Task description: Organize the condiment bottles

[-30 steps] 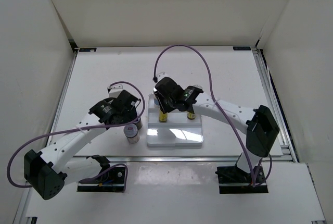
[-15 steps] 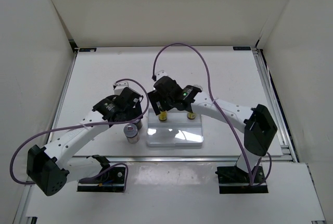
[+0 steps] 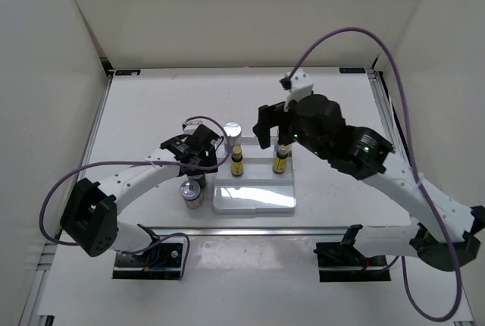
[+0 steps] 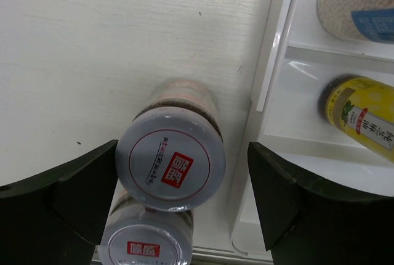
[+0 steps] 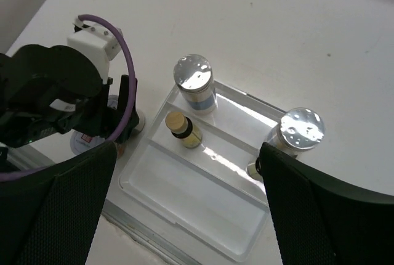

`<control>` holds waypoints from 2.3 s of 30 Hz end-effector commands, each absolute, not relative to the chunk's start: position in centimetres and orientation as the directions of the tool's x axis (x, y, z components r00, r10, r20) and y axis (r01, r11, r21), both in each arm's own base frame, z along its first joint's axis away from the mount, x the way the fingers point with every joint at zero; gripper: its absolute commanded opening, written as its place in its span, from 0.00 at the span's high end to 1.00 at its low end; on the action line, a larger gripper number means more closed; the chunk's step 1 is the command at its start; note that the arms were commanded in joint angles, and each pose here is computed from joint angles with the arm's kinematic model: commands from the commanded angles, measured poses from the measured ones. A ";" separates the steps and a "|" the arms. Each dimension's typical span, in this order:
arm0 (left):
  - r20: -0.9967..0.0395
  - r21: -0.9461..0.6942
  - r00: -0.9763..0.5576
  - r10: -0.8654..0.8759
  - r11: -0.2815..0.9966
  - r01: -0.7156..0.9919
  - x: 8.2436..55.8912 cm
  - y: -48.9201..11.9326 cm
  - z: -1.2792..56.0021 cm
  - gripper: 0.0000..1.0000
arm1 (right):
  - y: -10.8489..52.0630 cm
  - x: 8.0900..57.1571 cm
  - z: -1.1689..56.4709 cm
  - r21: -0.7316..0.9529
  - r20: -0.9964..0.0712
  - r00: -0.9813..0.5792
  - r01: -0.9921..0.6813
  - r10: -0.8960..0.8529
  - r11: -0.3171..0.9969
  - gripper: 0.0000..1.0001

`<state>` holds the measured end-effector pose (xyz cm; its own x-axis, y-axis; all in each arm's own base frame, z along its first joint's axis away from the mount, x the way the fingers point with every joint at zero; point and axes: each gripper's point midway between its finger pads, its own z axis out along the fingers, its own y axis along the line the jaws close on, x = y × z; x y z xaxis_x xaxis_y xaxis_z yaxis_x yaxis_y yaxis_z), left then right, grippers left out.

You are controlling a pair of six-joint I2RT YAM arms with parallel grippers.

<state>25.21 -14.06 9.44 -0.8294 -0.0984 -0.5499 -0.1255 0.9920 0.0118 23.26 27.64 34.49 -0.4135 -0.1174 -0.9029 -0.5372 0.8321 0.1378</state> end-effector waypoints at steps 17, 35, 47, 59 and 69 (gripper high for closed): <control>-0.653 -0.025 -0.753 -0.082 0.996 -0.087 27.7 -13.9 15.6 0.89 | 12.7 20.6 34.8 -0.056 -0.916 -0.374 -0.239 -0.145 0.969 0.00; -0.862 -0.212 -0.507 -0.012 0.917 0.337 24.4 -24.1 34.2 0.89 | 4.8 19.1 34.2 -0.080 -0.940 -0.334 0.029 -0.066 0.996 0.00; -0.783 -0.032 -0.533 0.322 0.834 0.551 20.9 -37.4 25.2 0.89 | 1.9 17.7 33.7 -0.077 -0.941 -0.337 0.097 -0.041 0.992 0.00; -0.738 -0.044 -0.552 0.388 0.789 0.612 19.9 -41.8 16.3 0.89 | 0.5 16.6 33.0 -0.015 -0.947 -0.321 0.101 0.019 0.995 0.00; -0.714 -0.065 -0.569 0.408 0.770 0.635 19.3 -43.7 13.8 0.89 | 0.3 16.1 29.1 -0.057 -0.917 -0.399 0.133 0.000 0.990 0.00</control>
<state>19.04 -41.67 10.57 -0.5964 0.4856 -0.6391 0.6274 0.7787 0.0063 16.37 0.86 29.79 -0.3963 -0.0383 -0.9173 0.0916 0.9925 -0.0810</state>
